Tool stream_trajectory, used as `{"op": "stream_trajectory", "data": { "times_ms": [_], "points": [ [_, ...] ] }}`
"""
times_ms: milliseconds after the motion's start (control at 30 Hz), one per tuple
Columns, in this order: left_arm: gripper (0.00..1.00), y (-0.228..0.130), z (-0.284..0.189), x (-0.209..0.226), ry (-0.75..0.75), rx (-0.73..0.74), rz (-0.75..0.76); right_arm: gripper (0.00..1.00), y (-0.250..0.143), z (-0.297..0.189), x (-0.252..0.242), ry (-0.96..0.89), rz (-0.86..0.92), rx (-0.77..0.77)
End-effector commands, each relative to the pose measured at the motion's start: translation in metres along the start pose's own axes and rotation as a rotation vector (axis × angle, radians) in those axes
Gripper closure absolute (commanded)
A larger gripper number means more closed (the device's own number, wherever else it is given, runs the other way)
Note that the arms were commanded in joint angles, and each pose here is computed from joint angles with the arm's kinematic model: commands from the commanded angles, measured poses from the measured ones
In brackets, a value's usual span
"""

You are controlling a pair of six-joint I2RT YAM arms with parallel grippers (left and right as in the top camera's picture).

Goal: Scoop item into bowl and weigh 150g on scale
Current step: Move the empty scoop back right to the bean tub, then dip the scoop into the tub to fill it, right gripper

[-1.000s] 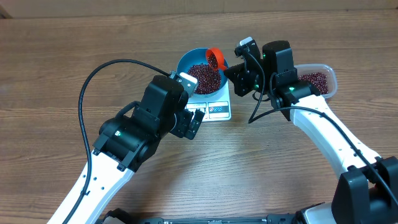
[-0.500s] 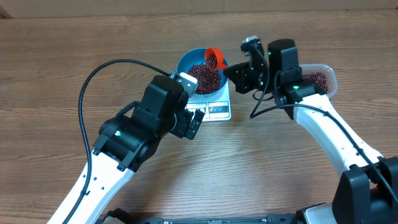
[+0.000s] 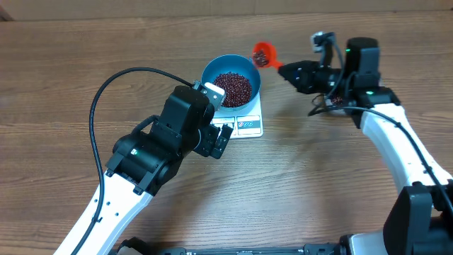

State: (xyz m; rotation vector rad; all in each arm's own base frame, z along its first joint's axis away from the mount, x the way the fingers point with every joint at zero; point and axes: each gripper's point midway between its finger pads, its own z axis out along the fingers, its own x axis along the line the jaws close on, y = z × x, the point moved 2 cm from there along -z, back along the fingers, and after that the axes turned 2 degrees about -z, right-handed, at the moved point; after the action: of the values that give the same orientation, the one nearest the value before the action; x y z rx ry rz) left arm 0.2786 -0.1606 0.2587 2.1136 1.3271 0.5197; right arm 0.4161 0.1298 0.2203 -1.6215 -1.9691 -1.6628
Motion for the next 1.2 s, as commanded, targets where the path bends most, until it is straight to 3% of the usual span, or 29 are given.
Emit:
{"op": "stream_trajectory", "data": {
  "times_ms": [0,233,567,1167],
  "points": [
    [0.0,0.005,-0.002,0.0,-0.009,-0.013,0.013,0.96,0.031,-0.041,0.005,-0.012,-0.027,-0.103],
    [0.0,0.005,-0.002,0.0,-0.009,-0.013,0.013,0.96,0.043,-0.105,-0.033,-0.149,0.006,-0.193],
    [0.0,0.005,-0.002,0.0,-0.009,-0.013,0.013,0.96,0.018,-0.17,-0.081,-0.325,0.027,-0.18],
    [0.0,0.005,-0.002,0.0,-0.009,-0.013,0.013,0.96,-0.018,-0.181,-0.13,-0.777,-0.347,0.172]
  ]
}}
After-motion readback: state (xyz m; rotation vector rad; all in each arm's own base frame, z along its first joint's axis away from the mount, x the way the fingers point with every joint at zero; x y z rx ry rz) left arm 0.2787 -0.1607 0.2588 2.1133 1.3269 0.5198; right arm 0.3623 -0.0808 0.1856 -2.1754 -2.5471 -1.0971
